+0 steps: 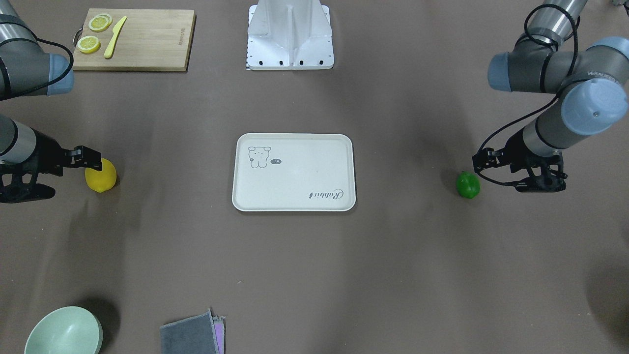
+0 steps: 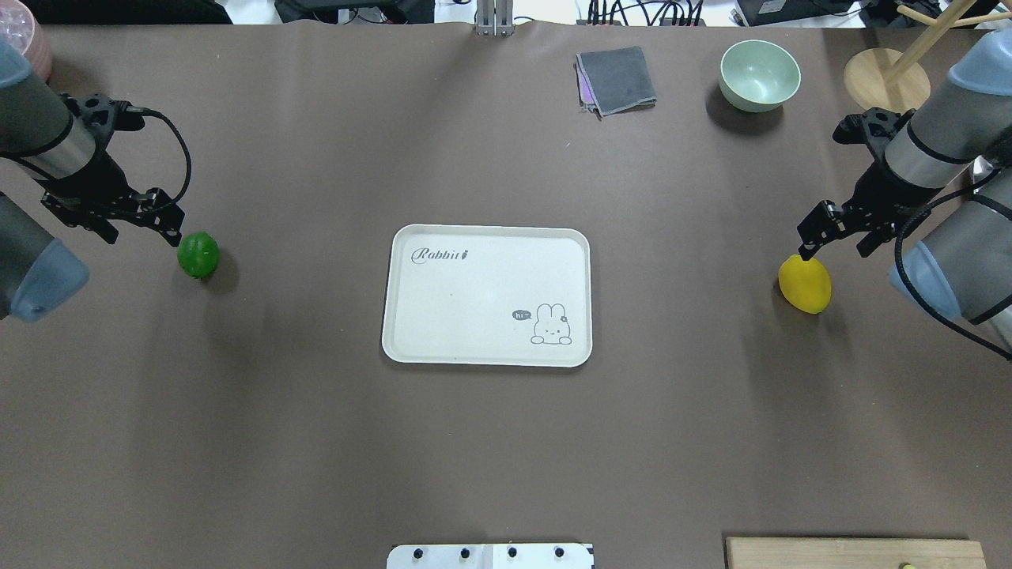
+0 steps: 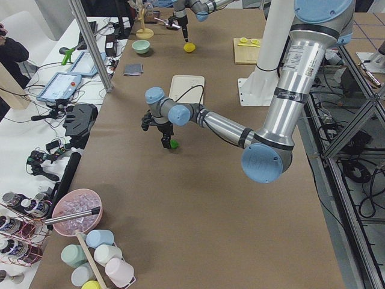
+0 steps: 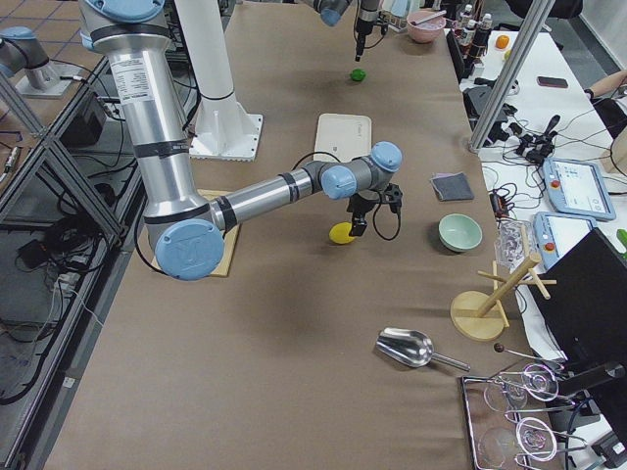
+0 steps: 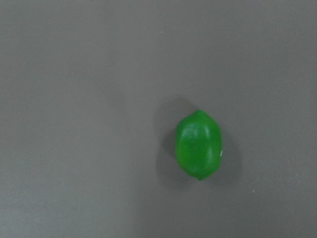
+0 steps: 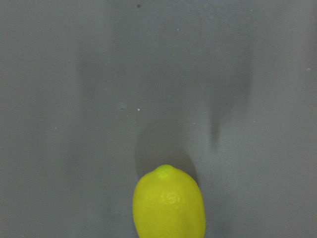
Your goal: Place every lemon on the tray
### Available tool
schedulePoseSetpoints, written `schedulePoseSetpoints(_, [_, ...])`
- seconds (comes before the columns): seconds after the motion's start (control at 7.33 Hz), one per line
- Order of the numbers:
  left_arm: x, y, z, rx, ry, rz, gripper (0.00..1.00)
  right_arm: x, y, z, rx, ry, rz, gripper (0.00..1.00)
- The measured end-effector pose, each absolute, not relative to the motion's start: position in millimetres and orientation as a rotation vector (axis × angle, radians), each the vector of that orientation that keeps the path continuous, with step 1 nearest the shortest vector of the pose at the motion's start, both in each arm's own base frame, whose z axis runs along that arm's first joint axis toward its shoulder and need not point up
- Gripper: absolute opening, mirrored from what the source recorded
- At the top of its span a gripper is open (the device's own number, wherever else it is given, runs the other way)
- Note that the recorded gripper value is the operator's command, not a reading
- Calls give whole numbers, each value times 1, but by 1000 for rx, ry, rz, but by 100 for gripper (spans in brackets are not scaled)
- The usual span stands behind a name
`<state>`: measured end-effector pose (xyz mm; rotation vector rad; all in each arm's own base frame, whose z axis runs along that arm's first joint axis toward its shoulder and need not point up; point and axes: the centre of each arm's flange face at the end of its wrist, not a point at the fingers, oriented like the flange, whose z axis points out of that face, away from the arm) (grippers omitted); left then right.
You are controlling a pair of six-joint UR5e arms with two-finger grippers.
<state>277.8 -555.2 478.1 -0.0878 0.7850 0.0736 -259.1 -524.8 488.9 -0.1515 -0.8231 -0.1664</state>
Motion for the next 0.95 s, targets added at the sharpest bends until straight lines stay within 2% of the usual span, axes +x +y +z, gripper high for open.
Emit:
schedulePoseSetpoints(0.41, [325, -557, 479, -131, 791, 61, 93, -275, -520, 495, -170, -813, -191, 91])
schedulePoseSetpoints(0.55, [335, -557, 481, -142, 789, 61, 89, -281, -520, 496, -175, -810, -198, 91])
schedulePoseSetpoints(0.68, [340, -557, 482, -145, 790, 63, 66, -288, -520, 498, -176, -809, -206, 90])
schedulePoseSetpoints(0.82, [341, -557, 484, -144, 792, 65, 21, -293, -521, 503, -169, -812, -217, 90])
schedulePoseSetpoints(0.95, [341, -556, 486, -143, 793, 67, 0, -297, -521, 508, -159, -817, -226, 90])
